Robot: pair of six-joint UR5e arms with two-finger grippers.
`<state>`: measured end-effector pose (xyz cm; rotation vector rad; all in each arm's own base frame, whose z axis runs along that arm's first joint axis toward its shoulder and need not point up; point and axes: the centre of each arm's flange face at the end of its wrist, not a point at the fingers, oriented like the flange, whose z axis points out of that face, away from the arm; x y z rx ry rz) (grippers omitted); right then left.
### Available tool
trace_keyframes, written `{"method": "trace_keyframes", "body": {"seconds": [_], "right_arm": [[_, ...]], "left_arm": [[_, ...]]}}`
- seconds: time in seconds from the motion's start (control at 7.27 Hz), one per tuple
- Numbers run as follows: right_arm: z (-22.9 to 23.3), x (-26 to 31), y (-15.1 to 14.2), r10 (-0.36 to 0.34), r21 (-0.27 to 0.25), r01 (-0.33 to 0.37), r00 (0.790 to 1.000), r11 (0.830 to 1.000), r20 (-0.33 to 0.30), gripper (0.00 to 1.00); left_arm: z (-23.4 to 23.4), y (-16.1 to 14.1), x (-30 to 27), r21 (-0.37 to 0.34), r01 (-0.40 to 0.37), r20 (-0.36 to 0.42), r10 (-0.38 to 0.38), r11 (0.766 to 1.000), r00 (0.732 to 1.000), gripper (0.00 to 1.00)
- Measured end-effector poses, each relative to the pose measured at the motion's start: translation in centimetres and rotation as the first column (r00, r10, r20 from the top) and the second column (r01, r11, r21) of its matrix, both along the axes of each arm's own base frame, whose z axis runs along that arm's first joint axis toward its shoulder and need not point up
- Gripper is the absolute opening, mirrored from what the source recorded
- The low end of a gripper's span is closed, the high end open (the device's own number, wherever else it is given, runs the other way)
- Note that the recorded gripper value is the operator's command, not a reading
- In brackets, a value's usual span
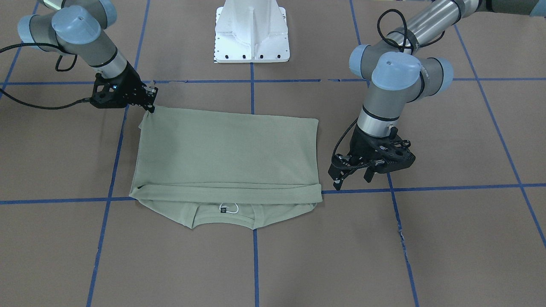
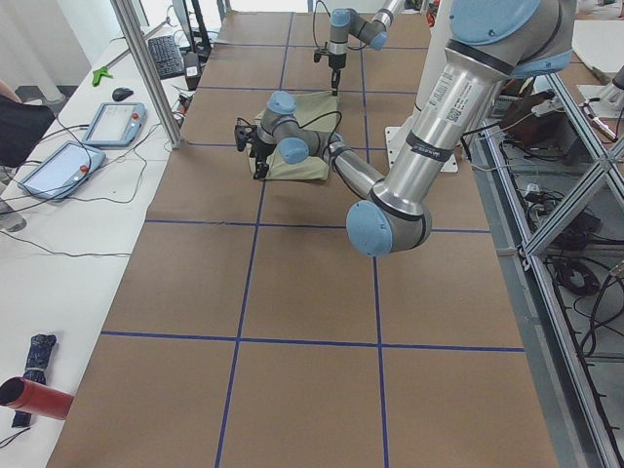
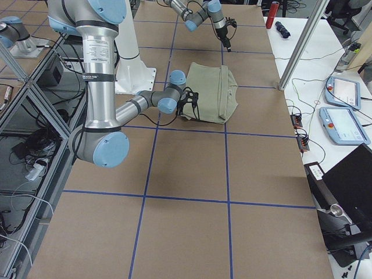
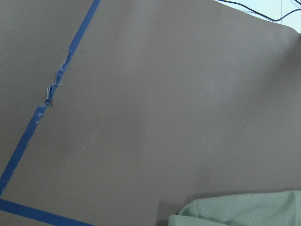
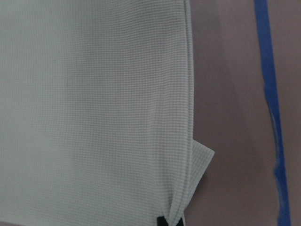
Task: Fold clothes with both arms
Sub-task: 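Drag the folded shirt with the right gripper away from the left arm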
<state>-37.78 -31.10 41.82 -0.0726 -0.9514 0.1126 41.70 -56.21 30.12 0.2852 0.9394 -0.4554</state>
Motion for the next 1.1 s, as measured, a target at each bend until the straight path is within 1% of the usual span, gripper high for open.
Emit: {"method": "trace_keyframes", "body": {"seconds": [0.14,0.28,0.41,0.55,0.69,0.83,0.96,1.1], "right_arm": [[0.6,1.1,3.8,-0.076,-0.024,0.076,0.997,0.997,-0.009,0.00],[1.2,2.1,8.3,-0.174,-0.049,0.173,0.984,0.984,-0.024,0.00],[1.6,2.8,12.7,-0.279,-0.085,0.275,0.960,0.958,-0.037,0.75],[1.8,2.8,16.1,-0.357,-0.128,0.349,0.933,0.928,-0.044,1.00],[1.8,2.6,18.4,-0.403,-0.163,0.391,0.914,0.906,-0.045,1.00],[1.4,2.5,19.3,-0.420,-0.176,0.407,0.907,0.896,-0.039,1.00],[0.9,2.6,19.1,-0.411,-0.177,0.399,0.911,0.899,-0.030,1.00],[0.2,2.8,17.7,-0.373,-0.170,0.366,0.928,0.915,-0.013,1.00]], "left_arm": [[-0.1,0.2,-0.2,0.004,0.004,-0.002,-0.004,1.000,1.000,1.00],[0.0,0.5,-0.5,0.008,0.010,-0.002,-0.010,1.000,1.000,1.00],[0.1,0.9,-0.9,0.013,0.015,-0.001,-0.015,1.000,1.000,1.00],[0.1,1.1,-1.1,0.018,0.017,-0.002,-0.017,1.000,1.000,1.00],[0.1,1.2,-1.2,0.021,0.016,-0.002,-0.016,1.000,1.000,1.00],[0.0,1.3,-1.2,0.023,0.014,-0.003,-0.014,1.000,1.000,1.00],[-0.4,1.7,-1.0,0.027,0.007,-0.009,-0.007,1.000,1.000,1.00],[-1.2,2.6,-0.5,0.036,-0.010,-0.024,0.011,0.999,1.000,1.00]]}}
